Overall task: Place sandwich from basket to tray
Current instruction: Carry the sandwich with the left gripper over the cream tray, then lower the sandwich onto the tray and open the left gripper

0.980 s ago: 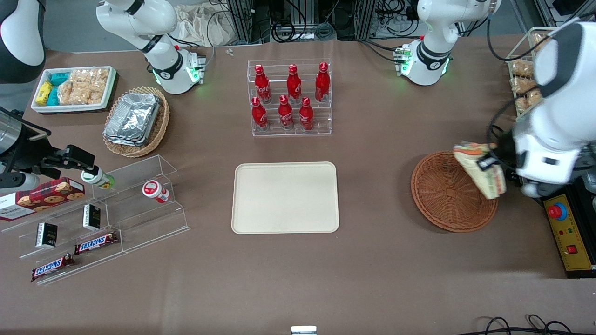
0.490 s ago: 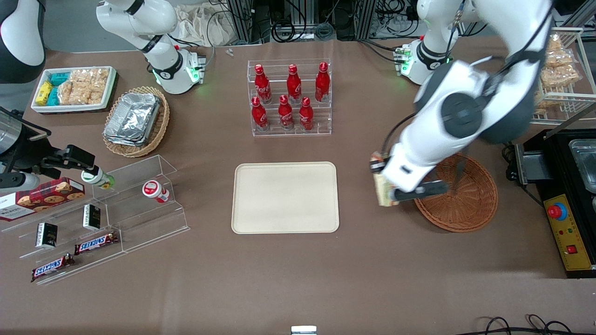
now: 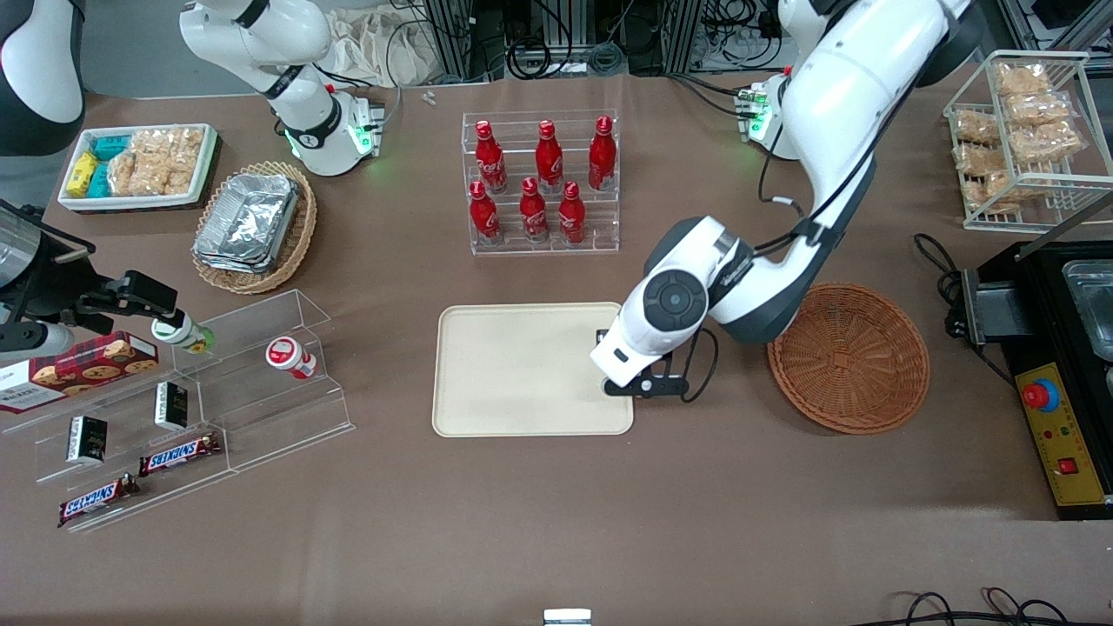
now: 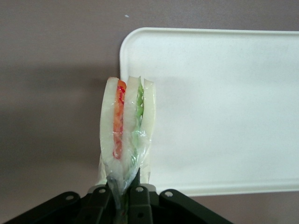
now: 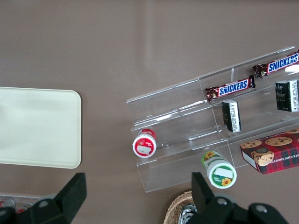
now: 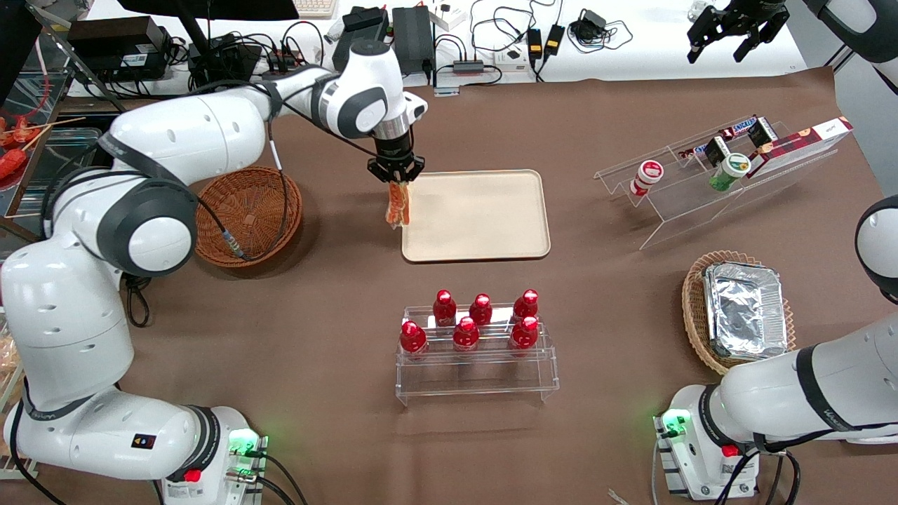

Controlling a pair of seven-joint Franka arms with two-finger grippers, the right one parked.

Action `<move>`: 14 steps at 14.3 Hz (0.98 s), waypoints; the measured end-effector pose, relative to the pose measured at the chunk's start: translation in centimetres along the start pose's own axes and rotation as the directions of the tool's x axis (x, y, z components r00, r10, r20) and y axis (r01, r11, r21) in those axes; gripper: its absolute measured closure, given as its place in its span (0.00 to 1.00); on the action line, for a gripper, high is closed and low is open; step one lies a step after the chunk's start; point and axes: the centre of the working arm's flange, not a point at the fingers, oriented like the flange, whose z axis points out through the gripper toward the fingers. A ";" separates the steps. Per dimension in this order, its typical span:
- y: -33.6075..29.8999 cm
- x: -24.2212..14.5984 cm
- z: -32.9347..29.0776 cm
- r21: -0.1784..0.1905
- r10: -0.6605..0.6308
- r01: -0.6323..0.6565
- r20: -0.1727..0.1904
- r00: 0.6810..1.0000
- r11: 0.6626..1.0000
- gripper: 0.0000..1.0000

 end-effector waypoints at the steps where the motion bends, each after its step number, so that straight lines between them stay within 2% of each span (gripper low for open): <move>1: 0.4 0.1 1.1 -0.012 0.007 -0.007 -0.004 1.000 1.000 0.88; 5: 2.7 -1.1 4.5 0.010 0.054 -0.054 -0.007 0.999 0.998 0.88; 7: 3.5 -1.6 5.0 0.011 0.060 -0.060 -0.005 0.998 0.998 0.88; 8: 3.6 -1.6 5.1 0.009 0.059 -0.059 -0.006 0.998 0.998 0.83; 9: 3.6 -1.6 5.1 0.007 0.052 -0.052 -0.009 0.999 0.999 0.83; 11: 3.5 -1.5 5.1 0.005 0.034 -0.034 -0.013 0.999 0.999 0.68; 14: 3.5 -1.5 5.1 0.004 0.025 -0.025 -0.015 1.000 1.000 0.40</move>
